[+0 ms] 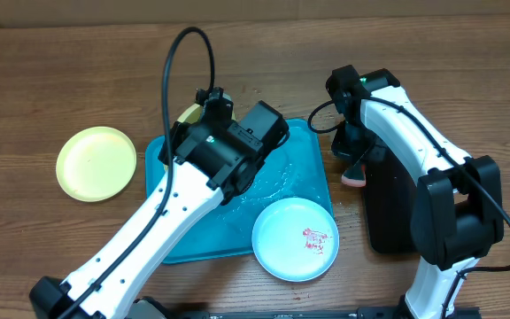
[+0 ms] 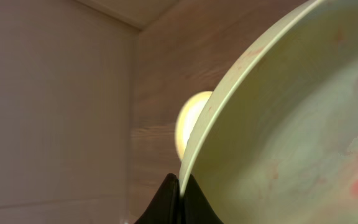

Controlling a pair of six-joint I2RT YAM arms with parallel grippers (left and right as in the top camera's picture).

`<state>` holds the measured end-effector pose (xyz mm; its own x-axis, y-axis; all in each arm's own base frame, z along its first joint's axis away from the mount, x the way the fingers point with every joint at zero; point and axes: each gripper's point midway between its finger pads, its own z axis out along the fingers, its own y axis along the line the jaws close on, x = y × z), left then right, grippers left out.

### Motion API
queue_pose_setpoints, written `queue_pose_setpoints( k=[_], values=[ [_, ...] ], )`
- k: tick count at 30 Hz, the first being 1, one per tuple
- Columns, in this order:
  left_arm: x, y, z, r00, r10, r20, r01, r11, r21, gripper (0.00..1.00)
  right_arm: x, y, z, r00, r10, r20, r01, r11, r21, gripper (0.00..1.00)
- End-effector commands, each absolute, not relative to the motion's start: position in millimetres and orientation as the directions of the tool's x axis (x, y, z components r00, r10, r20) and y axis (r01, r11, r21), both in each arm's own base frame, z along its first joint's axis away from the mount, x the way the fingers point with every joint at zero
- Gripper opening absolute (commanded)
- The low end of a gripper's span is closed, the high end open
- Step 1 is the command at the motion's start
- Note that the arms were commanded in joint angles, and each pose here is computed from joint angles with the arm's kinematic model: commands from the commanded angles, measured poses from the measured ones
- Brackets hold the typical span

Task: Clean dirty plates on tray and stack at the side
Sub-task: 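Carry the yellow plate left and stack it on the first yellow plate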

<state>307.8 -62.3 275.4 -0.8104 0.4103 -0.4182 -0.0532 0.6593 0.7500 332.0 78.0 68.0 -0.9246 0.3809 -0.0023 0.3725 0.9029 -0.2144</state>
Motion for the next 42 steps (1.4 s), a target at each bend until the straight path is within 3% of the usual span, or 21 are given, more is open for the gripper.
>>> queue_pose_setpoints(
  k=[1, 14, 29, 33, 37, 42],
  values=[
    [319.6, -58.9, 301.3, -0.761, 0.460, -0.458, -0.161, 0.549, 0.820, 0.05, 335.9, 78.4, 80.0, -0.927, 0.374, -0.030, 0.373, 0.912, -0.172, 0.04],
    [344.4, -79.0, 305.4, -0.734, 0.599, -0.319, -0.140, 0.326, 0.935, 0.04, 341.0, 80.7, 79.6, -0.930, 0.364, -0.044, 0.367, 0.917, -0.156, 0.04],
    [344.8, -82.6, 305.7, -0.730, 0.614, -0.299, -0.128, 0.308, 0.943, 0.04, 341.9, 86.4, 78.7, -0.937, 0.348, -0.029, 0.349, 0.929, -0.125, 0.04],
    [342.4, -86.9, 283.8, -0.750, 0.580, -0.317, -0.064, 0.414, 0.908, 0.04, 342.1, 85.2, 78.7, -0.936, 0.351, -0.028, 0.352, 0.928, -0.125, 0.04],
    [329.9, -101.7, 231.0, -0.827, 0.384, -0.410, -0.018, 0.711, 0.703, 0.04, 340.2, 84.3, 78.8, -0.936, 0.352, -0.022, 0.351, 0.927, -0.130, 0.04],
    [319.8, -104.4, 199.4, -0.900, 0.146, -0.411, -0.086, 0.865, 0.495, 0.04, 337.4, 84.1, 78.9, -0.939, 0.344, -0.009, 0.342, 0.930, -0.134, 0.04]
  ],
)
